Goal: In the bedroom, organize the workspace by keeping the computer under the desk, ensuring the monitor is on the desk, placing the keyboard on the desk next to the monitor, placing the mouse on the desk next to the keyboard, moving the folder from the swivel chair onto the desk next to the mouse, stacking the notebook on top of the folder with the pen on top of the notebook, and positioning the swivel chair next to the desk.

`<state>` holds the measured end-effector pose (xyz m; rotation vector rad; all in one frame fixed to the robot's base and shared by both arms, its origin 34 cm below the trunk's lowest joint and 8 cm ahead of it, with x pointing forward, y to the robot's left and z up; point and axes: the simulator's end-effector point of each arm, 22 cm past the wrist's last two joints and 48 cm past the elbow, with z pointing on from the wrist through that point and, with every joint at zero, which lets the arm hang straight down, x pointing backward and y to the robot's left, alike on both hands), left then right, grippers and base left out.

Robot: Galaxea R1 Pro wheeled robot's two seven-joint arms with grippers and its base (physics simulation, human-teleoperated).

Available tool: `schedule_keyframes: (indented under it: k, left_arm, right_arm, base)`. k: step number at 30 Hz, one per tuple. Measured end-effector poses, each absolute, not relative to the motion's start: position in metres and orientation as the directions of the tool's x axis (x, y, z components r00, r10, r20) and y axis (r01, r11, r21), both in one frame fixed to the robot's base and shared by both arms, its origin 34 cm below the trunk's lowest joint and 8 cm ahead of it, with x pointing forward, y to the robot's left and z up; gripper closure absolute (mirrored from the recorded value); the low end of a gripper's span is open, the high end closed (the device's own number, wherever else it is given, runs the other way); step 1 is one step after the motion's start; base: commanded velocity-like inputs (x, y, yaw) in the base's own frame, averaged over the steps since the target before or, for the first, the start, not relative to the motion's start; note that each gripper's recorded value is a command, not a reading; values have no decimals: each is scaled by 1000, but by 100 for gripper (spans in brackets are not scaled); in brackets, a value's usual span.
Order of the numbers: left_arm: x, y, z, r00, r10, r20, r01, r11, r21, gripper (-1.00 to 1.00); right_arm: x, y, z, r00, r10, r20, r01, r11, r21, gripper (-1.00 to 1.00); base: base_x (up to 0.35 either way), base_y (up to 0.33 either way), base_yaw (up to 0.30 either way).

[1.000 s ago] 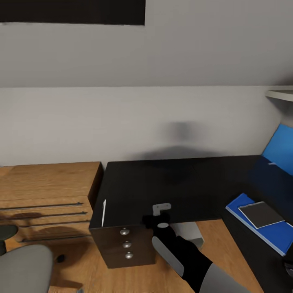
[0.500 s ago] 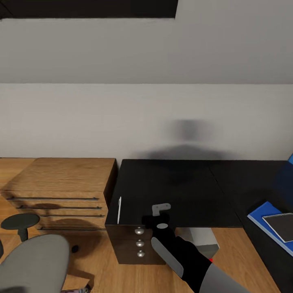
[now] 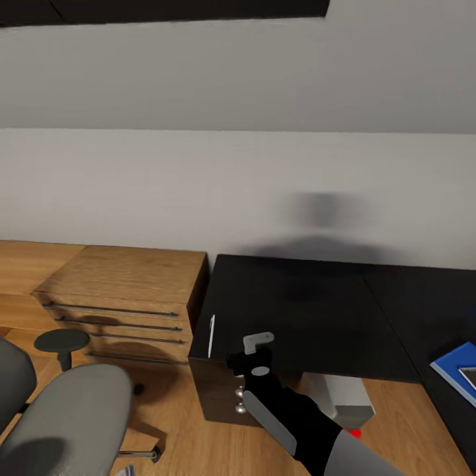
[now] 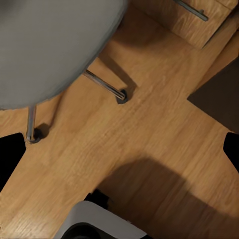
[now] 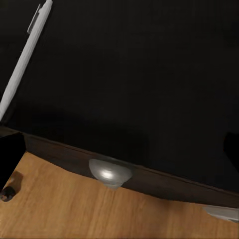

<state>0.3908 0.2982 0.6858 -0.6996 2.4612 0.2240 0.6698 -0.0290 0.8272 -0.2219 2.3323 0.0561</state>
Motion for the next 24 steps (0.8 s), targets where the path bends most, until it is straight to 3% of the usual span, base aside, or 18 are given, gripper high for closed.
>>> schedule_keyframes:
  k: [16,24]
  left_arm:
    - [387,297,682,-712,-430,-555,-525,851,13,-100]
    - [386,296,681,-714,-431,-552,-525,851,14,-100]
  right_arm:
    - [667,-27,819,-692,-142,-708,-179,984,-22,-100]
    - [667,-28,816,-695,-141,-705,-179,984,-21,-100]
  base:
    - [234,19,198]
    - [192,121,52]
